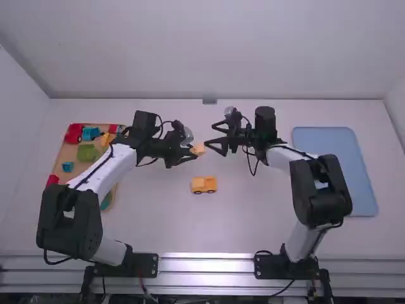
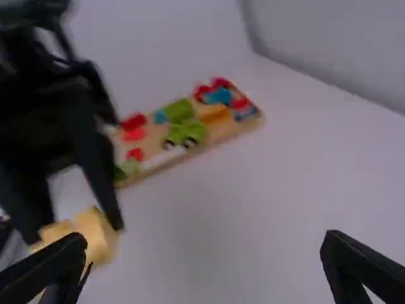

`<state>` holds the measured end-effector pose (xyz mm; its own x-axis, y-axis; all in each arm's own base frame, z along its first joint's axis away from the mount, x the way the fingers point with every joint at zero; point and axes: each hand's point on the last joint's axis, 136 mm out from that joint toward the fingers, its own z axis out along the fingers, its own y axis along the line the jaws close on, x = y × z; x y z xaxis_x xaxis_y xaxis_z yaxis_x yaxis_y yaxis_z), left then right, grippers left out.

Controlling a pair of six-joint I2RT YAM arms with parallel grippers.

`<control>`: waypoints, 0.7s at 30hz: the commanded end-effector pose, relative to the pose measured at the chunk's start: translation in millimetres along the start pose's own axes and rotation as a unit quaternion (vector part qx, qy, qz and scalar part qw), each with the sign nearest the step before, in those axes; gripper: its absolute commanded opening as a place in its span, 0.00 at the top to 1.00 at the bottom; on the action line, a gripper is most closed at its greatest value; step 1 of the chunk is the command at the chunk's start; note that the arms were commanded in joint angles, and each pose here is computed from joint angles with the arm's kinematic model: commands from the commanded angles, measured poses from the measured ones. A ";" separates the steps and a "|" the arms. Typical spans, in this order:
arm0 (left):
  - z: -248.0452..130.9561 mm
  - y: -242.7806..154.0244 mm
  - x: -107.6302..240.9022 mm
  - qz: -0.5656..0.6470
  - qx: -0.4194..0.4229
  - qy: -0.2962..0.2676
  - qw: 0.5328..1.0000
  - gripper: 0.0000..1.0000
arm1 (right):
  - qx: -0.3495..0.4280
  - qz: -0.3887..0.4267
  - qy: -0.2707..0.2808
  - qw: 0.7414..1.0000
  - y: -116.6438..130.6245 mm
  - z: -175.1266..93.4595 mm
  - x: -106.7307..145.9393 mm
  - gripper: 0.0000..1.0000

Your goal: Assemble lego blocks to make yellow taxi

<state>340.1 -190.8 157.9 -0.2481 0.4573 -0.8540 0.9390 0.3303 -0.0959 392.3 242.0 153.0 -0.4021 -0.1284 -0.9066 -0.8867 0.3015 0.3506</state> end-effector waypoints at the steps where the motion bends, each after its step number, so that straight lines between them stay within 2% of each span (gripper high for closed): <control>1: 1.2 3.9 -1.1 -0.021 -0.008 0.002 1.000 0.77 | 0.139 -0.065 0.001 0.988 -15.9 -29.9 -39.8 0.01; 3: 3.2 4.8 0.0 -0.021 -0.012 0.007 1.000 0.77 | 0.167 -0.066 0.014 0.984 -14.3 -39.7 -41.9 0.01; 5: 11.2 4.6 1.2 -0.009 -0.020 0.020 1.000 0.74 | 0.221 -0.072 0.038 0.972 -5.7 -62.2 -45.8 0.01; 8: 25.5 1.3 1.0 0.002 -0.028 0.038 0.999 0.69 | 0.290 -0.065 0.041 0.954 4.8 -91.6 -48.5 0.01; 11: 43.8 -3.4 -1.1 0.010 -0.036 0.051 0.998 0.67 | 0.379 -0.036 0.019 0.924 10.2 -123.9 -43.2 0.01; 13: 60.0 -12.3 -4.1 0.023 -0.024 0.050 0.998 0.68 | 0.450 -0.005 -0.010 0.893 18.8 -151.6 -32.0 0.01; 16: 78.3 -21.8 -3.8 0.030 -0.005 0.054 0.998 0.67 | 0.497 0.012 -0.049 0.866 36.7 -172.9 -16.9 0.01; 21: 112.4 -35.7 4.6 0.024 0.038 0.089 0.995 0.68 | 0.504 -0.008 -0.098 0.858 66.1 -183.8 -3.1 0.01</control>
<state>329.1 -281.7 100.9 -0.2418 0.6063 -0.7576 0.9609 0.2580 -0.1002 294.5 106.7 217.6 -0.2855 -0.0610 -0.9564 -0.3156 0.9483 0.0338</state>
